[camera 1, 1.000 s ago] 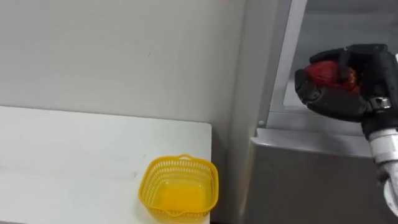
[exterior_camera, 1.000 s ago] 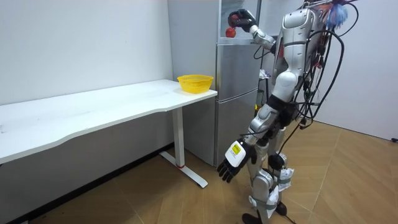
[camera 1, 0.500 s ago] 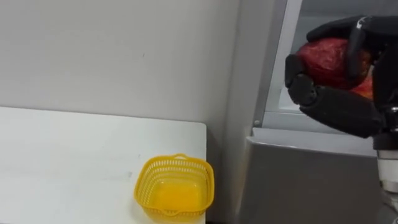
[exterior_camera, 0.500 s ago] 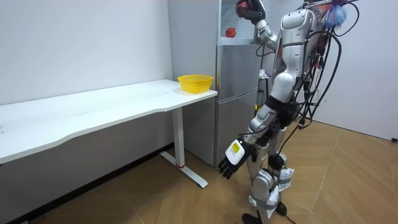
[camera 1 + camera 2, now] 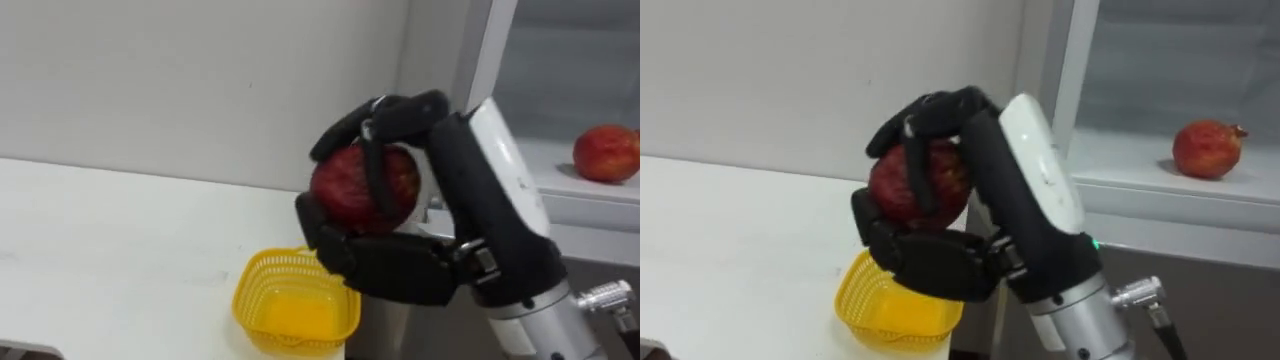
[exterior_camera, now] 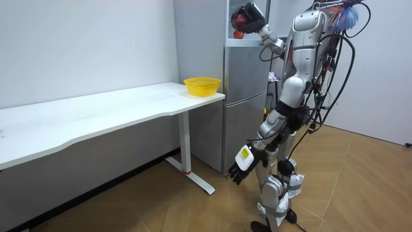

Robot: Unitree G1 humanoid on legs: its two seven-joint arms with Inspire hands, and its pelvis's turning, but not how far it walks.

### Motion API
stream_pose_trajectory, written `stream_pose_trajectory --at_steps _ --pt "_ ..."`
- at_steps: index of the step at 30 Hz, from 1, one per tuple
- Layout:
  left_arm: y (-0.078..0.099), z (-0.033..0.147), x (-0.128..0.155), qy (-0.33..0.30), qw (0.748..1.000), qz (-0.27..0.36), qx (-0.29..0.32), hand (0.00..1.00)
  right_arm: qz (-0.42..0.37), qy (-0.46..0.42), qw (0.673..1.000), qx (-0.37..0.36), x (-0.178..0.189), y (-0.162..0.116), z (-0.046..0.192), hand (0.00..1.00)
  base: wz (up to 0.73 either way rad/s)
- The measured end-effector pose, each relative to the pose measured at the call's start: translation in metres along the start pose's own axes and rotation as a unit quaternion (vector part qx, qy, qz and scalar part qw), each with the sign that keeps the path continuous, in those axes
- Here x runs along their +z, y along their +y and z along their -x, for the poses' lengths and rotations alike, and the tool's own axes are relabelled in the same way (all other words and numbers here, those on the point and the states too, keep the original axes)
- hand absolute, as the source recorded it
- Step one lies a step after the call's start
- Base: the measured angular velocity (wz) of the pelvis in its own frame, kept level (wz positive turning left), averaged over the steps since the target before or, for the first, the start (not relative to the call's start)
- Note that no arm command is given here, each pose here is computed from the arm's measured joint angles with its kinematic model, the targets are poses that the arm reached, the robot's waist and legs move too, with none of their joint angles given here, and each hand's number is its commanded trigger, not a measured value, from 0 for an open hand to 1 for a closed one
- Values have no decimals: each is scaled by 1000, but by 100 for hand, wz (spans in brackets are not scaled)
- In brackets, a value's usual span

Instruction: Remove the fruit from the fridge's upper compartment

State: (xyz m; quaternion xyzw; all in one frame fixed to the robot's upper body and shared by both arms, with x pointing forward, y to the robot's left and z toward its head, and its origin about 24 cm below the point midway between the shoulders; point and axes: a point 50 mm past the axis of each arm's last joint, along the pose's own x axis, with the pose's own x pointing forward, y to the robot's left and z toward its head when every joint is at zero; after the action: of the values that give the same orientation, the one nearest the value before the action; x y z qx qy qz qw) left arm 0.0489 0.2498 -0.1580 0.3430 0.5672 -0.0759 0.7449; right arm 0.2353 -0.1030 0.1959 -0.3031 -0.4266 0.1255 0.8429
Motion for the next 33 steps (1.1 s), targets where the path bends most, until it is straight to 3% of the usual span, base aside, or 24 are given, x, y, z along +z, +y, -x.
stream_pose_trajectory --at_steps 16,23,33 --pt "9 -3 10 -12 1000 -5 2 0 114 144 976 114 -81 36 8 100 14" --pt "17 -3 2 0 1000 -12 7 0 133 237 945 180 -124 58 29 100 19" --pt "17 -3 -1 11 1000 -12 -4 0 139 272 933 192 -135 59 39 100 2"
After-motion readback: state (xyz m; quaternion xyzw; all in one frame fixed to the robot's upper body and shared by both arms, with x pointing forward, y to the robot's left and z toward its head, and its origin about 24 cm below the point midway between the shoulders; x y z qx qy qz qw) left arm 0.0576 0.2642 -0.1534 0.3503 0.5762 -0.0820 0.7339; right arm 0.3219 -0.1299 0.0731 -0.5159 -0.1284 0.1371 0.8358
